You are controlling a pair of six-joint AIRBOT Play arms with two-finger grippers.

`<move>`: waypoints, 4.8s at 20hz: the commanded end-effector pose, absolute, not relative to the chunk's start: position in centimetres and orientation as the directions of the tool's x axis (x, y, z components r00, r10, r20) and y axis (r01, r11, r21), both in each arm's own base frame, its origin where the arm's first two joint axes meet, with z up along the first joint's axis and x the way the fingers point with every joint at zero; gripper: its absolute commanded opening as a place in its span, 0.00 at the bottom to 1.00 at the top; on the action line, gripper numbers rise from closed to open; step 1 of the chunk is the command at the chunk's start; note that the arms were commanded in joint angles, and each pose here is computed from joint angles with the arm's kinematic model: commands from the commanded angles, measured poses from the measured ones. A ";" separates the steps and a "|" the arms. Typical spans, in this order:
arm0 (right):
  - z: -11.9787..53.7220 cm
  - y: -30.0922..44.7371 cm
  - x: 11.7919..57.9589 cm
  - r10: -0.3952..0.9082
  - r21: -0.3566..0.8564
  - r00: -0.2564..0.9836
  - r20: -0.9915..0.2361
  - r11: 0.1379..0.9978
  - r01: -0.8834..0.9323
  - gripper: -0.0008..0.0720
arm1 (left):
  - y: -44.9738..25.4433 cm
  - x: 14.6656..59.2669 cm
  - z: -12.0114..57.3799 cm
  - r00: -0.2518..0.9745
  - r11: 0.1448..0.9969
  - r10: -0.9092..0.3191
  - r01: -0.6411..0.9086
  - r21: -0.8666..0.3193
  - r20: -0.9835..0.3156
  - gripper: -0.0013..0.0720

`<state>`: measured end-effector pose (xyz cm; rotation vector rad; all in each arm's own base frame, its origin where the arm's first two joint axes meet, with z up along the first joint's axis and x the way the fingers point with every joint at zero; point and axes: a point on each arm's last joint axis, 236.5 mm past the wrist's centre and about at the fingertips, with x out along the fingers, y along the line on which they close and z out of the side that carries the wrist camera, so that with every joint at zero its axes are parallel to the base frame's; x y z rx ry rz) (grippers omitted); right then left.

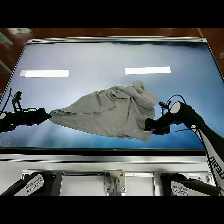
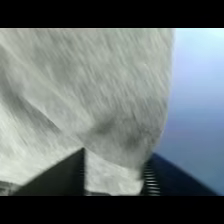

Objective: Fold the shirts.

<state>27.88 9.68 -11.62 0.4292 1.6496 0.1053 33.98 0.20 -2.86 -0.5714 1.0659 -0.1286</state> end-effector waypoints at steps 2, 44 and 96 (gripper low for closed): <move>-11.7 10.6 29.6 0.330 0.329 0.031 -0.943 0.918 0.222 0.10 | 0.2 34.0 -2.4 0.499 0.851 -0.367 -0.161 -0.500 -0.785 0.06; 21.6 1.9 42.6 -0.035 -0.065 0.598 -0.801 0.998 -0.028 0.10 | 3.2 30.9 19.9 0.749 0.954 -0.084 -0.129 -0.270 -0.657 0.06; 2.6 -3.9 37.5 0.321 0.312 0.021 -0.947 0.903 0.296 0.96 | -1.4 21.8 -10.3 0.120 0.685 -0.594 -0.444 -0.578 -0.796 0.76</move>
